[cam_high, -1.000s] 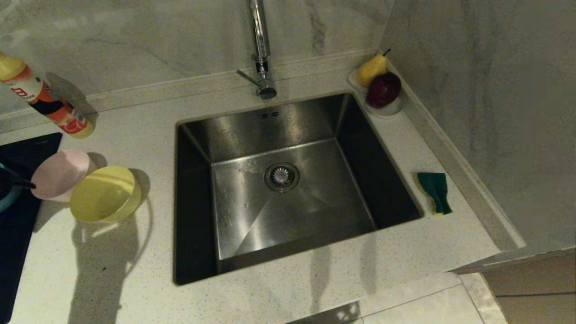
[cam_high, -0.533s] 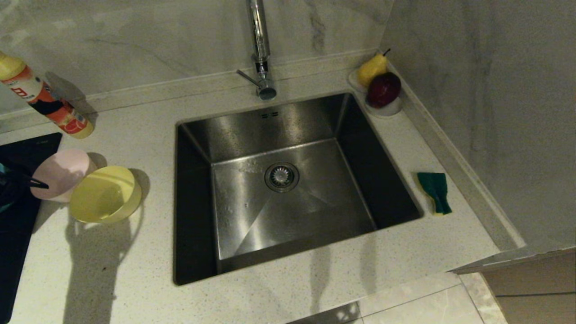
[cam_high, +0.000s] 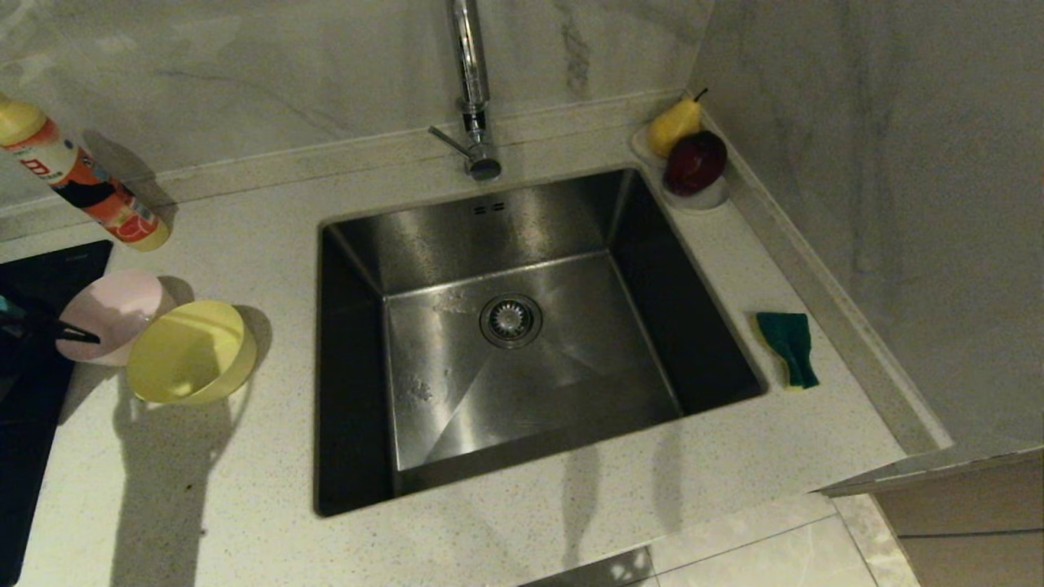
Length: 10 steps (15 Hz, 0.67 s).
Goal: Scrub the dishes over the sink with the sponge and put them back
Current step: Place the bowl on the bowl
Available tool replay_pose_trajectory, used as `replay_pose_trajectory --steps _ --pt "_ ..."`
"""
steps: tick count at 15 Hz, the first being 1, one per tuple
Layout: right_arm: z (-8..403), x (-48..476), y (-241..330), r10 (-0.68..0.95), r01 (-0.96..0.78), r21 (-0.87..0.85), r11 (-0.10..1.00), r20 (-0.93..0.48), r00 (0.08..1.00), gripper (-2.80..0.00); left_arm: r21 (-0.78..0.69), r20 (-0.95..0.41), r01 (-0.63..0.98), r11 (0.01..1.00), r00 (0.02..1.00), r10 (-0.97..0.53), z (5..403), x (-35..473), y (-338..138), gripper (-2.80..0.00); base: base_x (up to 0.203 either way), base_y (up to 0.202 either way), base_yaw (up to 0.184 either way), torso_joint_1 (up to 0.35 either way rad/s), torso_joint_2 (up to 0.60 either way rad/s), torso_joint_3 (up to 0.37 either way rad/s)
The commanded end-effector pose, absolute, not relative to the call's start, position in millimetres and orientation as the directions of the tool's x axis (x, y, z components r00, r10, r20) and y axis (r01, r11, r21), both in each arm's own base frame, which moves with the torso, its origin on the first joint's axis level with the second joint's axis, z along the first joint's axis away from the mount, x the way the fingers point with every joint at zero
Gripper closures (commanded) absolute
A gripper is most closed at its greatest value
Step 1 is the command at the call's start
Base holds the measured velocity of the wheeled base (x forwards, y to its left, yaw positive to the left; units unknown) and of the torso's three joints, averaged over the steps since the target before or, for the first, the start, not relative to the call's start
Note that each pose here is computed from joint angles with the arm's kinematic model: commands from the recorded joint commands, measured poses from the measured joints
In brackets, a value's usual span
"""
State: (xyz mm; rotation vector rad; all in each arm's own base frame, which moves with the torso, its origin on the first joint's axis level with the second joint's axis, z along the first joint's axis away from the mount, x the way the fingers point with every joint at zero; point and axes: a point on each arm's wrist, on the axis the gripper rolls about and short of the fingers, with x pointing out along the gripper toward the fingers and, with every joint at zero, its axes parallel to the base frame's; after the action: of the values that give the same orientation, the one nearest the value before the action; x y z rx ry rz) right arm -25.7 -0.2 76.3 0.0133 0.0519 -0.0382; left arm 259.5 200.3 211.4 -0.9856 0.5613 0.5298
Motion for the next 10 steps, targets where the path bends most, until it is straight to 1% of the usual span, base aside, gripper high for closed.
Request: replay_pose_trajectory --steps 1,4,5,10 --pt "76.3 -25.6 -0.2 -0.038 0.039 0.012 0.999 -0.054 0.998 0.0 -0.616 -0.667 -0.653 0.442 0.73 0.149 205.8 262.3 202.0 -2.8 0.0 0.0 0.0 0.0 0.0 0.0" --pt "76.3 -25.6 -0.2 -0.038 0.039 0.012 0.999 -0.054 0.998 0.0 -0.617 -0.665 -0.652 0.441 0.731 0.152 206.1 263.4 203.6 -2.8 0.0 0.0 0.0 0.0 0.0 0.0" --pt "76.3 -25.6 -0.2 -0.038 0.039 0.012 0.999 -0.054 0.998 0.0 -0.619 -0.664 -0.651 0.441 0.733 0.15 206.7 263.8 203.2 0.0 0.0 0.0 0.0 0.0 0.0 0.0" --pt "76.3 -25.6 -0.2 -0.038 0.039 0.012 0.999 -0.054 0.998 0.0 -0.622 -0.655 -0.644 0.445 0.74 0.155 210.6 263.7 203.1 0.0 0.0 0.0 0.0 0.0 0.0 0.0"
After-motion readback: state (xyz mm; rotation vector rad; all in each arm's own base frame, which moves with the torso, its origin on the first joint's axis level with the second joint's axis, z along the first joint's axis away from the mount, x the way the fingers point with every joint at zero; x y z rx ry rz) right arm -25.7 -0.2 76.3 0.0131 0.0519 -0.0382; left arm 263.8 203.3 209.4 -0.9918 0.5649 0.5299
